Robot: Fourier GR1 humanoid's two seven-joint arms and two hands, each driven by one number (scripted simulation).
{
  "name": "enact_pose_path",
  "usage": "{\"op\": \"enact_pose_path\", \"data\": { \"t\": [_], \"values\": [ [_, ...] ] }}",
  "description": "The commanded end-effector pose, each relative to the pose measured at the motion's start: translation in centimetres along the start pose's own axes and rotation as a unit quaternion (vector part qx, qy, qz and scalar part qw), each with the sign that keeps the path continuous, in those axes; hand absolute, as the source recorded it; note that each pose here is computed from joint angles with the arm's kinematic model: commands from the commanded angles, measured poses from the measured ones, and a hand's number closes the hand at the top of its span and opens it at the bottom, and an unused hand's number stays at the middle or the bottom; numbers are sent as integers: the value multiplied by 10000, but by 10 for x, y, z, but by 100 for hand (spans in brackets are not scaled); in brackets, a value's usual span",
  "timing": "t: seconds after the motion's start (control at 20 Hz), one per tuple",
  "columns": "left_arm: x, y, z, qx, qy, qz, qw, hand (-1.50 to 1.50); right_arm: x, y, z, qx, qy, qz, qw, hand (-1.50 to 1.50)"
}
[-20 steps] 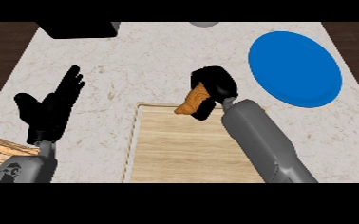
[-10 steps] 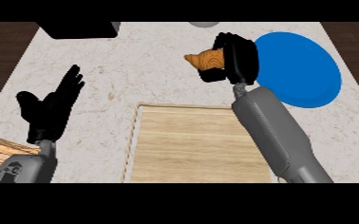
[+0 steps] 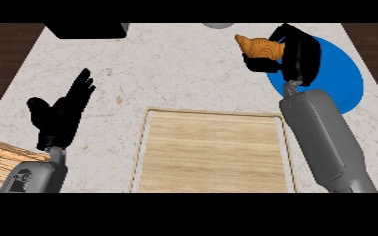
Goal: Pick the croissant from the tray and place it in the plate
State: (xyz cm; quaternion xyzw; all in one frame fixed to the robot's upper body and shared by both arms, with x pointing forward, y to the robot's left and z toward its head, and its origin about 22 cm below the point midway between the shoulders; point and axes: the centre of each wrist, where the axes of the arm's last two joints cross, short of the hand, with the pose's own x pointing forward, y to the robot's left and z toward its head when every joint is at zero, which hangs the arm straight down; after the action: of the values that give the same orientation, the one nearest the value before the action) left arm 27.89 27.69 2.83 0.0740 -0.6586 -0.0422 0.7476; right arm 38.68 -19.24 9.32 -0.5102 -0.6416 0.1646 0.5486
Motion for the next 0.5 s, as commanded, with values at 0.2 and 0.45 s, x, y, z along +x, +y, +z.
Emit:
{"op": "enact_pose_path", "data": {
  "t": [0.2, 0.45],
  "values": [
    [-5, 9, -5, 101, 198, -15, 9998, 0, -79, -40, -31, -241, 534, 58, 9983, 150],
    [-16, 16, -1, -22, 129, -26, 9999, 0, -134, -38, -41, 84, 782, 693, 9945, 150]
  ]
}}
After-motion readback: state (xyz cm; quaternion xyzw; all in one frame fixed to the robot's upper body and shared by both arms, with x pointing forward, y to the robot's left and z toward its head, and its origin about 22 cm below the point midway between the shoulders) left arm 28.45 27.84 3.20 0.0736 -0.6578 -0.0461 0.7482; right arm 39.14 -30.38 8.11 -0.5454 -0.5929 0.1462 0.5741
